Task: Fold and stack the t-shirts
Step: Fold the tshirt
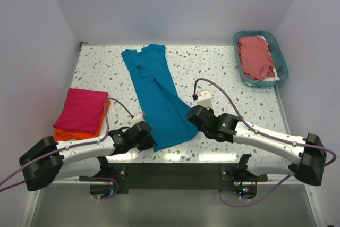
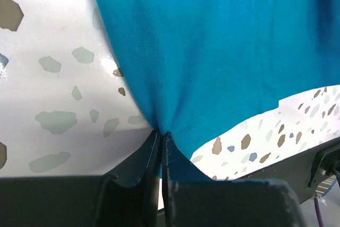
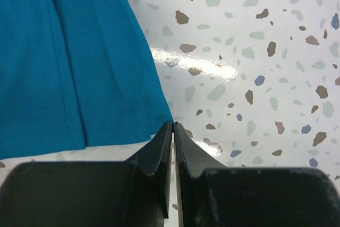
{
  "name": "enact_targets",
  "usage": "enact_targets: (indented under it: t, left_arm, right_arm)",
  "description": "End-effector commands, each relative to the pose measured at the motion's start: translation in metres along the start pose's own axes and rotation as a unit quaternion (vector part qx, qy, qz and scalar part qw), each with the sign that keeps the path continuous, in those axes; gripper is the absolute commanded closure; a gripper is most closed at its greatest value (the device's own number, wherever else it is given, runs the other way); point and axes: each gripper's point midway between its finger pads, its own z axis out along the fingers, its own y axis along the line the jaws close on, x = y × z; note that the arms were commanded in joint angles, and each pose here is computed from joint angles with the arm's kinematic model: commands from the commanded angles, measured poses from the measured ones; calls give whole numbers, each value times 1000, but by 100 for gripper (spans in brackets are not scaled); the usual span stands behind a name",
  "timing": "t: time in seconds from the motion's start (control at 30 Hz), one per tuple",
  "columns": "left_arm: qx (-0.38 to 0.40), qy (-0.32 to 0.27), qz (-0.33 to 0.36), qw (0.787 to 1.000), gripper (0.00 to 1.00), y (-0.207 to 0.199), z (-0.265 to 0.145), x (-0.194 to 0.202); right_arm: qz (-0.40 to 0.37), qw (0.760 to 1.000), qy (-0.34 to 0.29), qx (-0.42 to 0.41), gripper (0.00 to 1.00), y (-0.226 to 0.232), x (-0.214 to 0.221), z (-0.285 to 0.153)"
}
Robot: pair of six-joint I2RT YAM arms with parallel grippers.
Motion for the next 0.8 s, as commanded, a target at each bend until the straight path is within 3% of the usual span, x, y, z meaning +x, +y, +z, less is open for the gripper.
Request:
enact_targets:
  t: [0.0,0.2,0.43,0.6,0.77]
  left_arm:
    - [-4,-3,9,1000,96,4,-3,0]
    - [-1,-4,10,1000,96,2,-5,-1]
    - [-4,-3,9,1000,96,5,-5,0]
    - [-3,-1,9,1000,96,5,-4,1]
    - [-3,-3,8,1000,96,7,-6,1]
  right_arm:
    - [-12,1000,-8,26,91,-23,-1,-9]
    - [1,1000,-5,-13,93,-7,-7,-14]
    - [-3,998,19,-67,94,32,14,-11]
    - [7,999,22,-28,76,16,24,4]
    - [83,995,54,-27,74,-16,28,40]
